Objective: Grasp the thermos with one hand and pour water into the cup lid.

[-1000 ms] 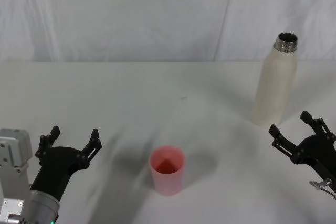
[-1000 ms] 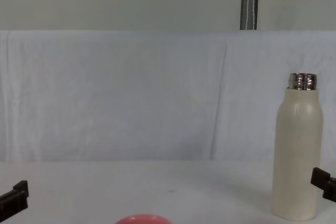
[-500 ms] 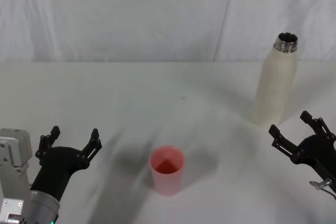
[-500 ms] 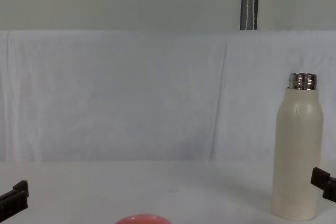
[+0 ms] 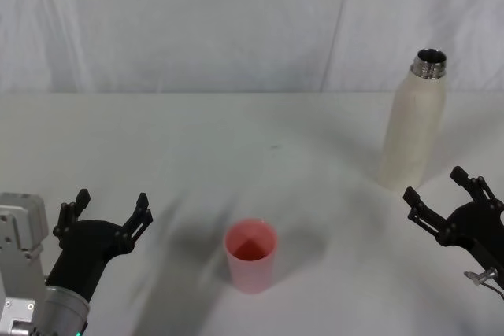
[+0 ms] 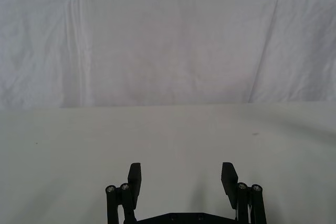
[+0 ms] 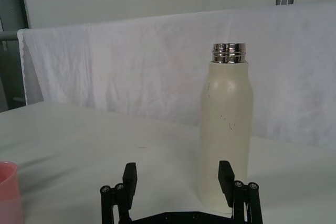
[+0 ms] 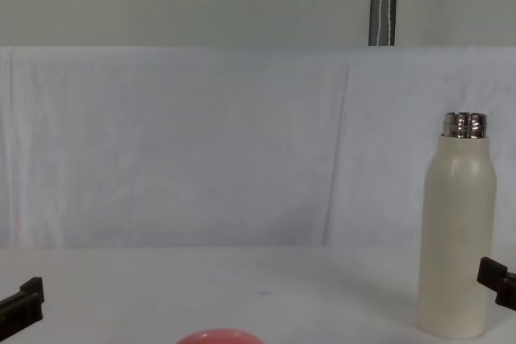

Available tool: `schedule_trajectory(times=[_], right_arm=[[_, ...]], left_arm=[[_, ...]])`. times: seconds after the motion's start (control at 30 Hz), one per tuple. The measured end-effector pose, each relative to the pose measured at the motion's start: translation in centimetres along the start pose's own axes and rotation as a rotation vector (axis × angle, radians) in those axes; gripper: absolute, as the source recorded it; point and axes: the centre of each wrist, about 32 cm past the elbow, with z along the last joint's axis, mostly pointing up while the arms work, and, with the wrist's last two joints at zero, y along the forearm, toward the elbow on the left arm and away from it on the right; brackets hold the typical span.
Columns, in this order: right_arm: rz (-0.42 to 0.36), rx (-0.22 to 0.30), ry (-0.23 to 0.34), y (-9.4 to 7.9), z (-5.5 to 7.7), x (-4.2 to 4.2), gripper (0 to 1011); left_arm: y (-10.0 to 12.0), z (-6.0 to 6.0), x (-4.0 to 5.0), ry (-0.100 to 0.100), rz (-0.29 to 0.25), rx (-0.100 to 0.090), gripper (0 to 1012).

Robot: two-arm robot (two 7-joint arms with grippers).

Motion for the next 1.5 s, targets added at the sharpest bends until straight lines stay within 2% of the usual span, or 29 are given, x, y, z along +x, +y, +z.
schedule_trajectory(times=[1.5], right_arm=[[0.000,0.000,0.000,0.00,0.00,0.00,1000]], left_arm=[[0.00,0.00,0.00,0.000,0.000,0.000,1001]])
